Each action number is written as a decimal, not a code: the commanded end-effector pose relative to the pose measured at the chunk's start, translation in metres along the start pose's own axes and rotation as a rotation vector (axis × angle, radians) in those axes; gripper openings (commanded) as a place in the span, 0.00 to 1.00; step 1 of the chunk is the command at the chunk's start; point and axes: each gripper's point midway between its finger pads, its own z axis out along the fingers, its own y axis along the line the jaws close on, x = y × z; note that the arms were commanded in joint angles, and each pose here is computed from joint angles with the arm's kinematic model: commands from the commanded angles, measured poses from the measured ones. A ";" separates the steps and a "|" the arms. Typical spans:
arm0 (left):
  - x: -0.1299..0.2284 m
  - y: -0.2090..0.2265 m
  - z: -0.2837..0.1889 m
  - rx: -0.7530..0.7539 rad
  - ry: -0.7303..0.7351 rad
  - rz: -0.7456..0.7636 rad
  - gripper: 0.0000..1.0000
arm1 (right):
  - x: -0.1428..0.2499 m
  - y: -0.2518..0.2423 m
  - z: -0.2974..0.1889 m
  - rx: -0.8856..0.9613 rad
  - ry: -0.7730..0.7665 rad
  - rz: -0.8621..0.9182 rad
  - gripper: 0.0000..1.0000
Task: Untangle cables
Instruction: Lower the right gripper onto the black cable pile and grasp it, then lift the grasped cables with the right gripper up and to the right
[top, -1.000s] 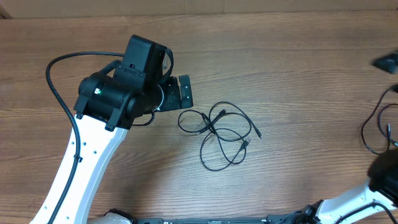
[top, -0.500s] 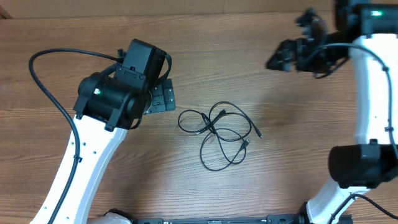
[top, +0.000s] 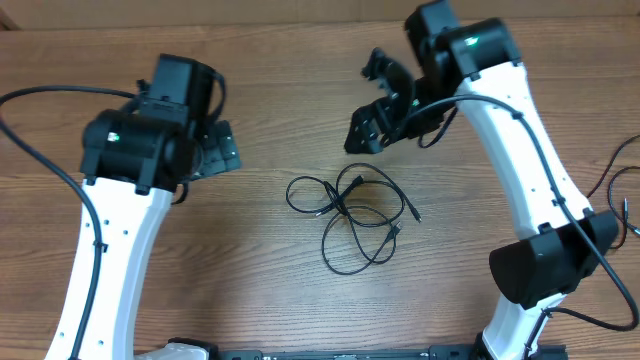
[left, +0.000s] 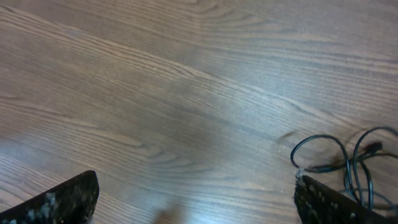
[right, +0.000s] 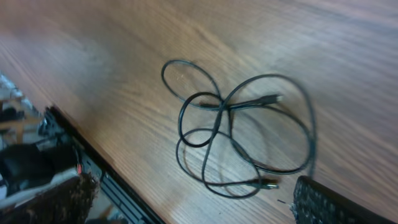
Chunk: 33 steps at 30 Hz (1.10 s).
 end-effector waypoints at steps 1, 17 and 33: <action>0.000 0.001 -0.002 0.065 0.024 0.037 1.00 | 0.012 0.010 0.026 -0.060 0.066 0.003 1.00; -0.004 0.008 0.000 0.074 0.030 -0.003 1.00 | 0.043 0.040 0.137 -0.201 0.141 -0.117 1.00; -0.004 0.008 0.000 0.074 0.030 -0.003 1.00 | 0.040 0.044 0.151 -0.193 0.107 -0.001 0.04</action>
